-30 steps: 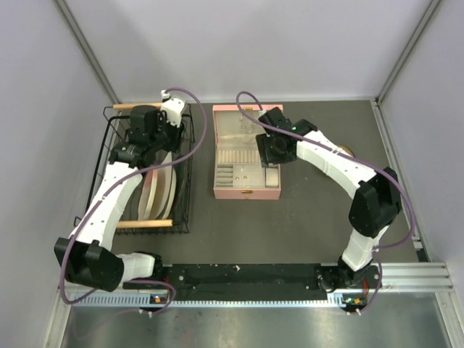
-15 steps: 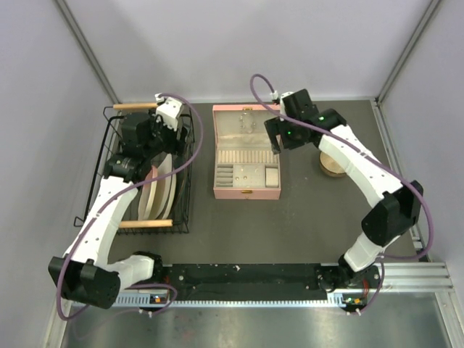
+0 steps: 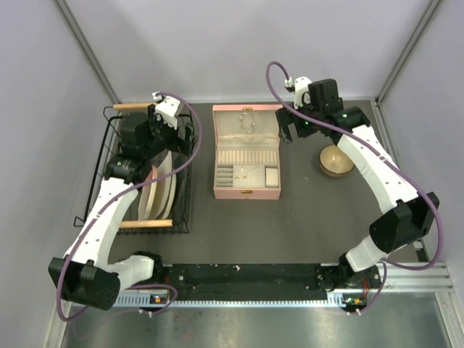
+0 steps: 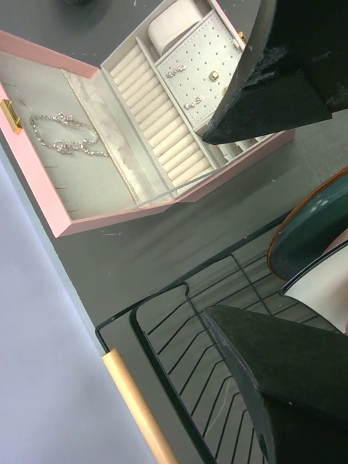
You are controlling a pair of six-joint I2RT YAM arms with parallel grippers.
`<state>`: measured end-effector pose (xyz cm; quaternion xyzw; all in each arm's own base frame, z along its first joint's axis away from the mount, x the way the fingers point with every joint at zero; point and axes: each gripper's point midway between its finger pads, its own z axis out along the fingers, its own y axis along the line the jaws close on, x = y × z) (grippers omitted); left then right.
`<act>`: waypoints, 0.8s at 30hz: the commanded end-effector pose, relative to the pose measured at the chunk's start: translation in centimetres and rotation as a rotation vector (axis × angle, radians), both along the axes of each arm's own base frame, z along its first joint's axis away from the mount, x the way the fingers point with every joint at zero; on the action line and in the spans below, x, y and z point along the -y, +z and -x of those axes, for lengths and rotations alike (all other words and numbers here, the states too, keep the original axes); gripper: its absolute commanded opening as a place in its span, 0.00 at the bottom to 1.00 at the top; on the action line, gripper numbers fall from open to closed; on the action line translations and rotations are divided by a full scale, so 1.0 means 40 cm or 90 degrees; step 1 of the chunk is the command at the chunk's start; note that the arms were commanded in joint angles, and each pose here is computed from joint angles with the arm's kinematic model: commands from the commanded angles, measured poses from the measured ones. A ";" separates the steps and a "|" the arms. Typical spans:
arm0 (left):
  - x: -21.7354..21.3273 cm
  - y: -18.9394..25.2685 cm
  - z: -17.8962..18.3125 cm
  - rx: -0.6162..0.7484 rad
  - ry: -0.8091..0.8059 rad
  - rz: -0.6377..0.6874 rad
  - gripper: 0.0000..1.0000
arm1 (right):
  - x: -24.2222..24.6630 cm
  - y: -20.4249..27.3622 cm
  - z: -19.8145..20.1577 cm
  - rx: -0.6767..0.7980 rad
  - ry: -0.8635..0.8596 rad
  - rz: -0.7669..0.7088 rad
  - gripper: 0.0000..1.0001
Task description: Organize the mixed jewelry
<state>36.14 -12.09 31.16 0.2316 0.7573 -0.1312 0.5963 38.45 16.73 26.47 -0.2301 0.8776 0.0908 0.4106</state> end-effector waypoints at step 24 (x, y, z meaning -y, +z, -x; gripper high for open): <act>0.019 0.110 -0.019 0.044 -0.022 0.026 0.99 | -0.084 0.006 -0.227 0.101 0.179 -0.071 0.99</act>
